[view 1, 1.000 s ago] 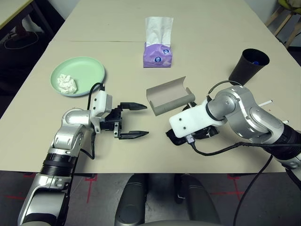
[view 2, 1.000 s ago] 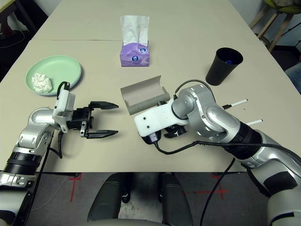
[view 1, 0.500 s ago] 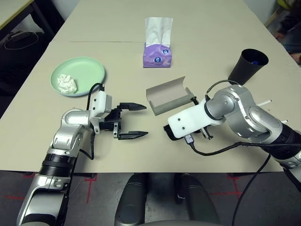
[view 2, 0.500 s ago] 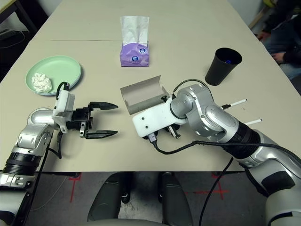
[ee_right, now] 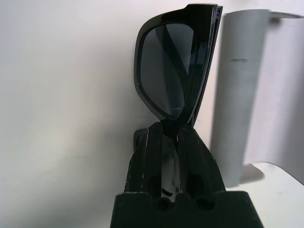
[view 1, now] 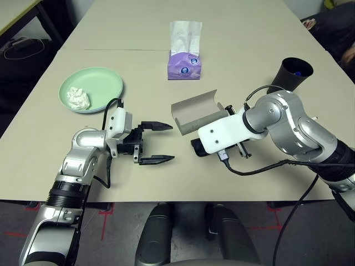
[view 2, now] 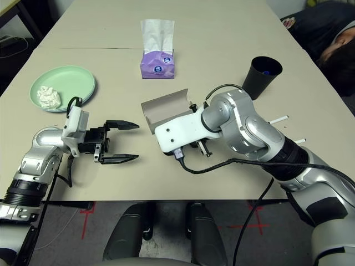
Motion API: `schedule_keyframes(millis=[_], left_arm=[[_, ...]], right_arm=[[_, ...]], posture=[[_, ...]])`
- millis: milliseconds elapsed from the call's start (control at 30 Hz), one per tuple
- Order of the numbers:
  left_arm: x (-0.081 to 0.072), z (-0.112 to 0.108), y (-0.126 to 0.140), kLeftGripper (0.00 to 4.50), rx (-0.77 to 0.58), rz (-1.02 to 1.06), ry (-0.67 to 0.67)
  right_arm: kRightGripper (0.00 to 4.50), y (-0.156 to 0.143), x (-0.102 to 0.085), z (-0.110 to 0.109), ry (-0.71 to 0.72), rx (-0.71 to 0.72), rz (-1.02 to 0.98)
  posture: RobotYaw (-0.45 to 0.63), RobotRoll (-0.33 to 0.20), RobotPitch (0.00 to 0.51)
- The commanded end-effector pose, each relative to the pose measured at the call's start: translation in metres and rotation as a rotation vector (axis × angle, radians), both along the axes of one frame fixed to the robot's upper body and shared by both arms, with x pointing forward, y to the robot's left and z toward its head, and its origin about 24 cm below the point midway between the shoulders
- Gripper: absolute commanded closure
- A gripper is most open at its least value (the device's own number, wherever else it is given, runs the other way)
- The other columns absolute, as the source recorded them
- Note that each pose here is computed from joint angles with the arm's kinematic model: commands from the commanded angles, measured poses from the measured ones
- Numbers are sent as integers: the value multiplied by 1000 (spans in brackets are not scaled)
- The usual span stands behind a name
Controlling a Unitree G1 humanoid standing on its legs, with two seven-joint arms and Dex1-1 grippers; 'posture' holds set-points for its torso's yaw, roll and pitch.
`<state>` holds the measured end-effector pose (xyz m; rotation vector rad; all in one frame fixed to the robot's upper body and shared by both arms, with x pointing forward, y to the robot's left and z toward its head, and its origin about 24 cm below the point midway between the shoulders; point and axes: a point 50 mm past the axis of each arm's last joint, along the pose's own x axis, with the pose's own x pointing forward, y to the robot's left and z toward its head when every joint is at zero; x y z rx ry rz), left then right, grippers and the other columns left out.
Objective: Organize and tidy the items on the table.
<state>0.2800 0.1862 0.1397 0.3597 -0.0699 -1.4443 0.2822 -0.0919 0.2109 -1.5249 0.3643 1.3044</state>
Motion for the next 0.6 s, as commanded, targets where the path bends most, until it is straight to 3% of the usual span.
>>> schedule_keyframes(millis=[33, 233, 600], left_arm=[[-2, -3, 0, 0, 27, -13, 11], [-2, -3, 3, 0, 32, 0, 17], [-3, -1, 9, 0, 37, 26, 16]], right_arm=[[4162, 1, 1, 18, -26, 31, 13], [4167, -2, 11, 31, -115, 31, 4], [4168, 3, 43, 15, -279, 21, 0]], posture=[[138, 0, 175], [131, 0, 173], [148, 0, 183]])
